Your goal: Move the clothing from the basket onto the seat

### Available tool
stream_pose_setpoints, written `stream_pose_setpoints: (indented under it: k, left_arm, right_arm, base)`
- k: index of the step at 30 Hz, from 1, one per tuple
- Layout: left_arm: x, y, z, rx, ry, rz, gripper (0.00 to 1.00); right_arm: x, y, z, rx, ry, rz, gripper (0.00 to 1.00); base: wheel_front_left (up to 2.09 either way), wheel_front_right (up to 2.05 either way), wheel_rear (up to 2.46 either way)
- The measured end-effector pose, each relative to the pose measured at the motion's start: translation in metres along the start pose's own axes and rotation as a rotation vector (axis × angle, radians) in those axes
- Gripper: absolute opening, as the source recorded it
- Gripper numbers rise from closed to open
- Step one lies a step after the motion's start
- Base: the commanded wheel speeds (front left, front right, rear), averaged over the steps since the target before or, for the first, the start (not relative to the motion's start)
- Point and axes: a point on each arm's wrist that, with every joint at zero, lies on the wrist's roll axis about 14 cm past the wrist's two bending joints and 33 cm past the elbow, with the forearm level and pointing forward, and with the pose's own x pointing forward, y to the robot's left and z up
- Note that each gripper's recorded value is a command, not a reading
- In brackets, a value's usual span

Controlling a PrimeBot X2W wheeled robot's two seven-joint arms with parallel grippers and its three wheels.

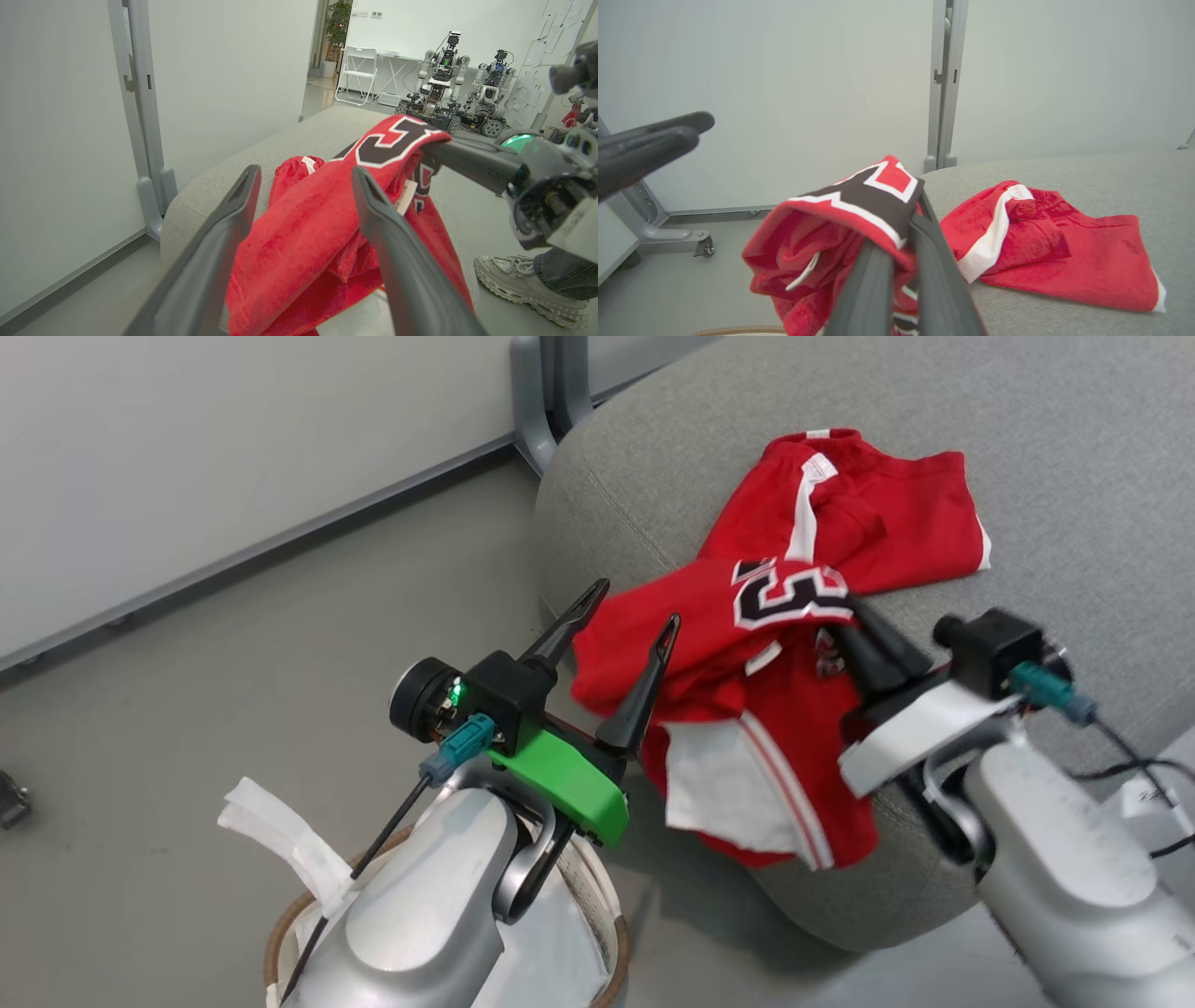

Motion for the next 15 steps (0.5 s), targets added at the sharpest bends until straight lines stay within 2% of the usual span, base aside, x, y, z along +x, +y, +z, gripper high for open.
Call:
stream_pose_setpoints:
  k: [10, 15]
  left_arm:
    - [-0.012, 0.019, -0.077, -0.122, 0.153, 0.016, 1.0]
    - [-0.019, 0.034, -0.095, -0.148, 0.184, 0.044, 1.0]
  right_arm:
    - [0.046, -0.106, 0.073, -0.364, -0.058, -0.128, 0.0]
    - [0.062, -0.159, 0.083, -0.523, 0.016, -0.215, 0.0]
  base:
    - [0.0, 0.0, 0.0]
    - [0.0, 0.0, 0.0]
